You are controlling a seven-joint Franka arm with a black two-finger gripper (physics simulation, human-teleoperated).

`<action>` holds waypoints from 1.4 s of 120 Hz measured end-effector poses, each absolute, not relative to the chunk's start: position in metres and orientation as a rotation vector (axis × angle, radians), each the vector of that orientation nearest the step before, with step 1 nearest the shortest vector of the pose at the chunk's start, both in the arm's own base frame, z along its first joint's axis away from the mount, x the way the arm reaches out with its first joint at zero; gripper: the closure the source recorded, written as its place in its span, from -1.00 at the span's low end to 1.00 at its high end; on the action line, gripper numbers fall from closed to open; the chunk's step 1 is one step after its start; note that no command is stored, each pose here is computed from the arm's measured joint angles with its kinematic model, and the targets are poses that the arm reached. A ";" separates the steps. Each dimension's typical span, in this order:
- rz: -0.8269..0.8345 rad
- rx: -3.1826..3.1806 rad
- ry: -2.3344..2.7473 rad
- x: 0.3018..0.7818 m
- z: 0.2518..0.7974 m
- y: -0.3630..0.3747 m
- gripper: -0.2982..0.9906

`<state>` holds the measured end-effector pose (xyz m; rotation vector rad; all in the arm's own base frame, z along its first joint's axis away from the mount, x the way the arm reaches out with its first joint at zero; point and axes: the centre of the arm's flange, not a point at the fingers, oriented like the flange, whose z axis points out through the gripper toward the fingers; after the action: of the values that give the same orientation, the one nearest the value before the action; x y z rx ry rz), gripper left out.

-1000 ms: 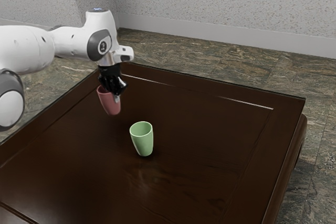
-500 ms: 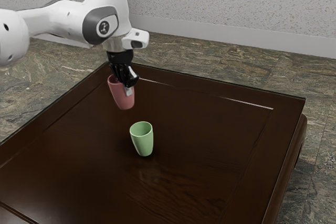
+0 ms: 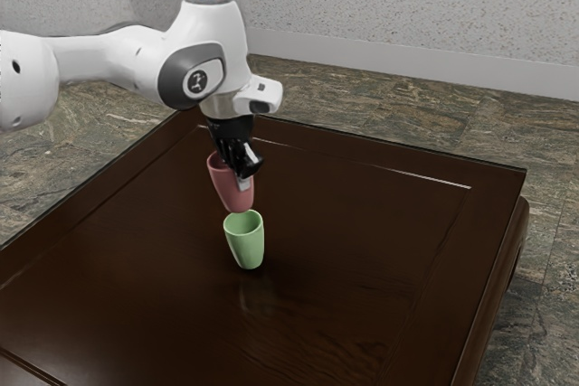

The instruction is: Place the left cup onto the right cup

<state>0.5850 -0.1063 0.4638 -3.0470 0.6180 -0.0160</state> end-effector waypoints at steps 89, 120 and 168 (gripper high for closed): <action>0.007 -3.025 0.558 0.599 0.413 -0.112 0.68; 0.015 -3.026 0.541 0.600 0.402 -0.112 0.68; 0.057 -3.035 0.517 0.595 0.390 -0.107 0.12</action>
<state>0.5953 -0.1066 0.3899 -3.0353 0.5170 0.0567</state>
